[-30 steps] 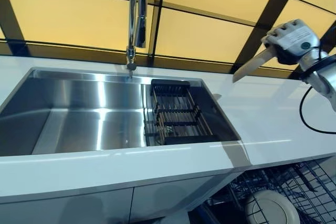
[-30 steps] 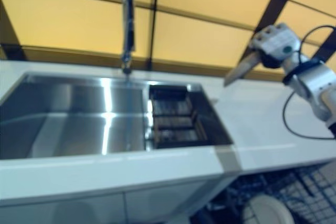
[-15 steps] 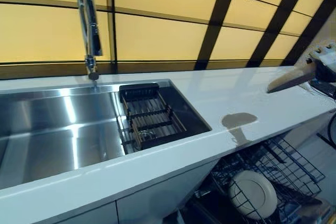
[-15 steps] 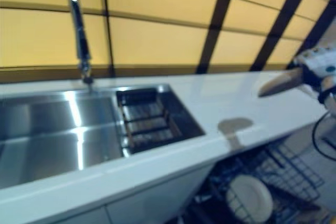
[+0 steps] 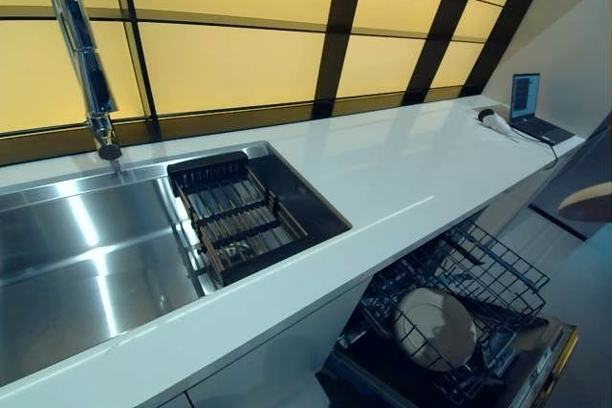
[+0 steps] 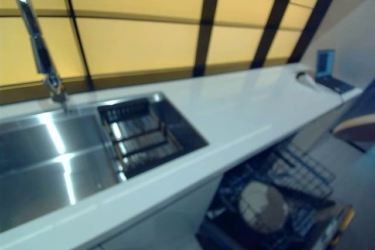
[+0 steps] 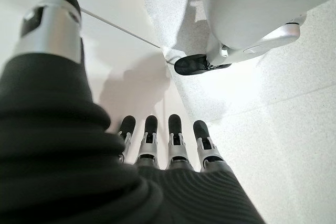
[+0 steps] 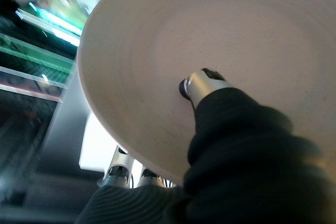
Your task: Take plates into dishwasher
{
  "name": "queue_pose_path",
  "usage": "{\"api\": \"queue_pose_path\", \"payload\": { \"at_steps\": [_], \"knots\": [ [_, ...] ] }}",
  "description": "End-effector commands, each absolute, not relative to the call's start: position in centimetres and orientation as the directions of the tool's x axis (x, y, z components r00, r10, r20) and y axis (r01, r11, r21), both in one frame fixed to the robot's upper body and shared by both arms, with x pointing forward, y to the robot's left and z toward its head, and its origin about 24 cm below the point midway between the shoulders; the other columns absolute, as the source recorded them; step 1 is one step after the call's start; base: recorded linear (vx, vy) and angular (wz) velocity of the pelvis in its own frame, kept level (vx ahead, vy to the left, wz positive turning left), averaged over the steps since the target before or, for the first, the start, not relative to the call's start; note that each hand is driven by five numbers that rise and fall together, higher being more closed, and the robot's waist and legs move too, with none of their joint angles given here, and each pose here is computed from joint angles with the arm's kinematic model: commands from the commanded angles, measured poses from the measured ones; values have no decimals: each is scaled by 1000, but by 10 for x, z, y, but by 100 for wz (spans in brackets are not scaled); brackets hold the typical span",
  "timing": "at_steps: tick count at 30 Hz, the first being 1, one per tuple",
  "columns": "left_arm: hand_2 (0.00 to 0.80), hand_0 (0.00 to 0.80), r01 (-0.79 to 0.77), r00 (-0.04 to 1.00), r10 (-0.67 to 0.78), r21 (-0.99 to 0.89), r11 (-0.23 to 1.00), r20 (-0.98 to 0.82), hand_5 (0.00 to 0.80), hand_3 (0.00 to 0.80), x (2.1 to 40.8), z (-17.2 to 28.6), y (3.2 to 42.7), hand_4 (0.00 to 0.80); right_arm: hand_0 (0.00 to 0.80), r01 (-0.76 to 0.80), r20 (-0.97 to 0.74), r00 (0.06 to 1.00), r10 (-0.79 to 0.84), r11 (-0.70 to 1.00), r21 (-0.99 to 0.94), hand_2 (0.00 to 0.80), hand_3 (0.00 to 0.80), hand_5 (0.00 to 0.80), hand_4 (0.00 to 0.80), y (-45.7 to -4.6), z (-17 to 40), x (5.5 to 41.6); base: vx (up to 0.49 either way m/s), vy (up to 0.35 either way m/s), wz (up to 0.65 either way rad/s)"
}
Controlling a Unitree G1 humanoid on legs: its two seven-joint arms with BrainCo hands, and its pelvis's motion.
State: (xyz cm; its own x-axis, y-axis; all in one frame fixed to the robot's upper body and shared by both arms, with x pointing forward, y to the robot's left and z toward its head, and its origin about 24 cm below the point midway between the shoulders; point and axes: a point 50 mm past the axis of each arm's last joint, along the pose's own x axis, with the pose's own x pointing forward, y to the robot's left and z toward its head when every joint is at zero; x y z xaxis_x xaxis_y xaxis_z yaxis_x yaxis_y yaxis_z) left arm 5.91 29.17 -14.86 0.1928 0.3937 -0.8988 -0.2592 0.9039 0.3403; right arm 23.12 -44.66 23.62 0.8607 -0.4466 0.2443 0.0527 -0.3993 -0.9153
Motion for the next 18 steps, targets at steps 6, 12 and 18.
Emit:
{"api": "queue_pose_path", "payload": {
  "at_steps": [6, 12, 18],
  "knots": [
    [0, 0, -244, 266, 395, 335, 910, -880, 0, 0, 92, -142, 294, 0, 800, 160, 273, 778, -566, -241, -957, 800, 800, 800, 800, -458, 249, 227, -16, -36, -3],
    [0, 0, -225, 273, 379, 324, 919, -884, 0, 0, 92, -144, 290, 0, 800, 156, 172, 815, -553, -76, -985, 800, 800, 800, 800, -447, 223, 239, -7, -28, -1],
    [0, 0, -211, 287, 368, 316, 925, -885, 0, 0, 94, -144, 286, 0, 800, 169, 33, 850, -525, 212, -962, 800, 800, 800, 800, -432, 192, 253, -26, -28, 0]
  ]
}}
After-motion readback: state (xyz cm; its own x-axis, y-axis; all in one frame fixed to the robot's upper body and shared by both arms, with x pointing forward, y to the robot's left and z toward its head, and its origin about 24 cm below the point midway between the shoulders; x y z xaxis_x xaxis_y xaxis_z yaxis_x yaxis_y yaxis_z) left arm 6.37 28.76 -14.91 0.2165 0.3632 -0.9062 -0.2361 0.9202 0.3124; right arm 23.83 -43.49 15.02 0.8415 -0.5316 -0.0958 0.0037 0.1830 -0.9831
